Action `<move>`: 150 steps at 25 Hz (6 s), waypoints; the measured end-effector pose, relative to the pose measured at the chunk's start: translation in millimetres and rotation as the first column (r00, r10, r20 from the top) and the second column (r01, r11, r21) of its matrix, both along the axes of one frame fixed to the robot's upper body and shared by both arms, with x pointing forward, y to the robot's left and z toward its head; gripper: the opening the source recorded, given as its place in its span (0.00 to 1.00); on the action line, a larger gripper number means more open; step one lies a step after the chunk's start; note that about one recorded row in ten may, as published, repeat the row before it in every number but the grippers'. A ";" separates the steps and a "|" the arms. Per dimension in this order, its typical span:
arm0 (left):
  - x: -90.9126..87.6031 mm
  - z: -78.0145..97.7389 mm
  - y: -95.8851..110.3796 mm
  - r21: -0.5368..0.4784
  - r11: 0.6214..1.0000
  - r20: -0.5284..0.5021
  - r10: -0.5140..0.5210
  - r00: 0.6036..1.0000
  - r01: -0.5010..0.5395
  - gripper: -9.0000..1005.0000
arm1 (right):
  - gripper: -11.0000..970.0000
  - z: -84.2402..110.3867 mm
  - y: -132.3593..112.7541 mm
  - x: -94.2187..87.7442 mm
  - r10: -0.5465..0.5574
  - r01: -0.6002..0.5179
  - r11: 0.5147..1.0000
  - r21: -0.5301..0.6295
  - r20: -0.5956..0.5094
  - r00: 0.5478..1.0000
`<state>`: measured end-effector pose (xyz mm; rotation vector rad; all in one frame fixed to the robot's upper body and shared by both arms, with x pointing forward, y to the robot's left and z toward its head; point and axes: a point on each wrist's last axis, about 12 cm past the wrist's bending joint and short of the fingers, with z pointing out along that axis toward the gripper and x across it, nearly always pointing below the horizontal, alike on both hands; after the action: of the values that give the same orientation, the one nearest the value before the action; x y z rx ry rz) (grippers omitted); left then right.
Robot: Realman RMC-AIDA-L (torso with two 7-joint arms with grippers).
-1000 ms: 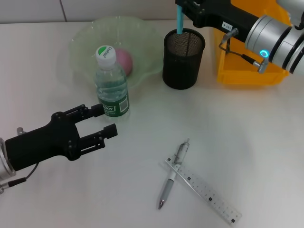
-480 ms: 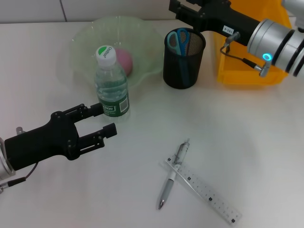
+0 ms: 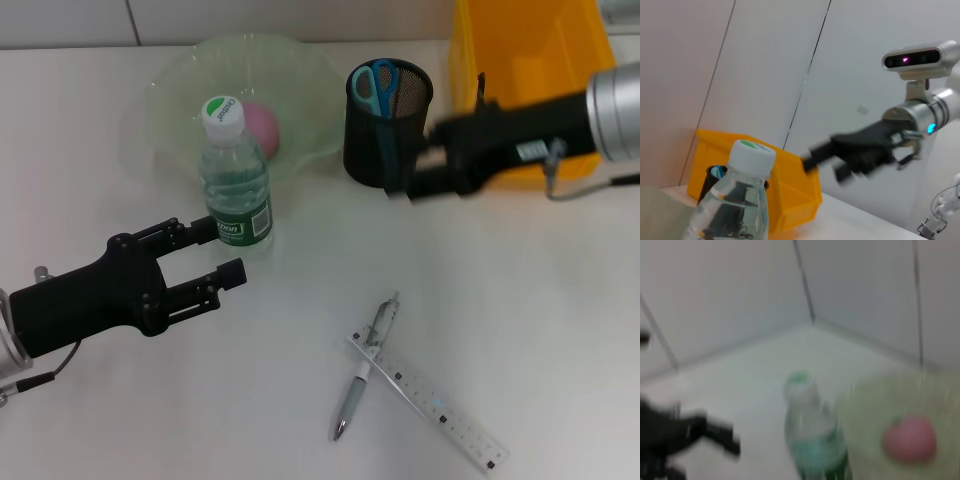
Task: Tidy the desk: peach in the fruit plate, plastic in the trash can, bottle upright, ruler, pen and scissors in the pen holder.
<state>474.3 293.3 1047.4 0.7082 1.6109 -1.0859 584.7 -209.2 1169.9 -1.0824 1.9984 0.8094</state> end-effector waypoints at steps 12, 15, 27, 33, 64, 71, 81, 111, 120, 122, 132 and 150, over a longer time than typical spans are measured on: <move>4.3 1.7 -2.6 0.005 1.000 0.005 -0.011 1.000 0.011 0.69 | 0.65 4.2 47.2 -37.1 -0.105 -0.106 0.860 -0.500 -0.376 0.921; 4.5 1.7 -2.7 0.006 1.000 0.005 -0.011 1.000 0.011 0.69 | 0.65 -1.1 55.4 -38.9 -0.120 -0.100 0.839 -0.535 -0.362 0.924; 0.9 -0.5 -0.2 0.008 1.000 0.002 0.003 1.000 -0.003 0.68 | 0.65 -28.1 92.2 -55.0 -0.118 -0.096 0.812 -0.575 -0.324 0.939; 0.0 -1.2 0.6 0.011 1.000 0.004 0.005 1.000 -0.005 0.68 | 0.65 -38.3 98.7 -61.5 -0.133 -0.076 0.817 -0.572 -0.315 0.940; -0.5 -1.4 1.2 0.017 1.000 0.012 0.004 1.000 -0.004 0.68 | 0.40 -48.0 107.2 -70.0 -0.111 -0.059 0.813 -0.579 -0.254 0.961; -1.9 -0.9 2.1 0.009 1.000 0.012 0.004 1.000 -0.004 0.68 | 0.41 -22.6 73.1 -56.3 -0.137 0.011 0.891 -0.454 -0.246 0.960; -2.6 -0.2 0.1 -0.005 1.000 0.009 -0.001 1.000 0.002 0.68 | 0.42 17.5 -22.4 -18.2 -0.225 0.230 0.966 0.119 -0.056 0.973; -3.4 -2.3 -9.5 -0.018 1.000 0.009 -0.017 1.000 0.018 0.67 | 0.46 -65.7 15.7 55.8 -0.523 0.411 0.754 0.512 0.088 0.848; -3.9 -2.3 -9.7 -0.020 1.000 0.003 -0.023 1.000 0.023 0.67 | 0.59 -68.8 11.7 48.1 -0.510 0.397 0.746 0.535 0.076 0.857; -4.2 -2.4 -9.6 -0.021 1.000 0.001 -0.023 1.000 0.023 0.67 | 0.66 -68.4 6.7 41.9 -0.498 0.374 0.736 0.564 0.077 0.864; -2.3 13.8 2.5 -0.082 0.994 -0.105 -0.074 0.992 0.066 0.67 | 0.67 -42.7 -63.3 -29.7 -0.230 0.065 0.771 0.634 0.181 0.956; 48.1 113.4 -72.6 0.116 0.888 -0.464 -0.347 0.815 0.445 0.67 | 0.67 -80.4 -166.6 -168.6 0.036 -0.070 0.926 0.370 0.099 0.994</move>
<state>522.4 220.7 1160.7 1.0440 2.0430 -1.4607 416.1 -375.8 1089.5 -0.9329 1.6561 1.0971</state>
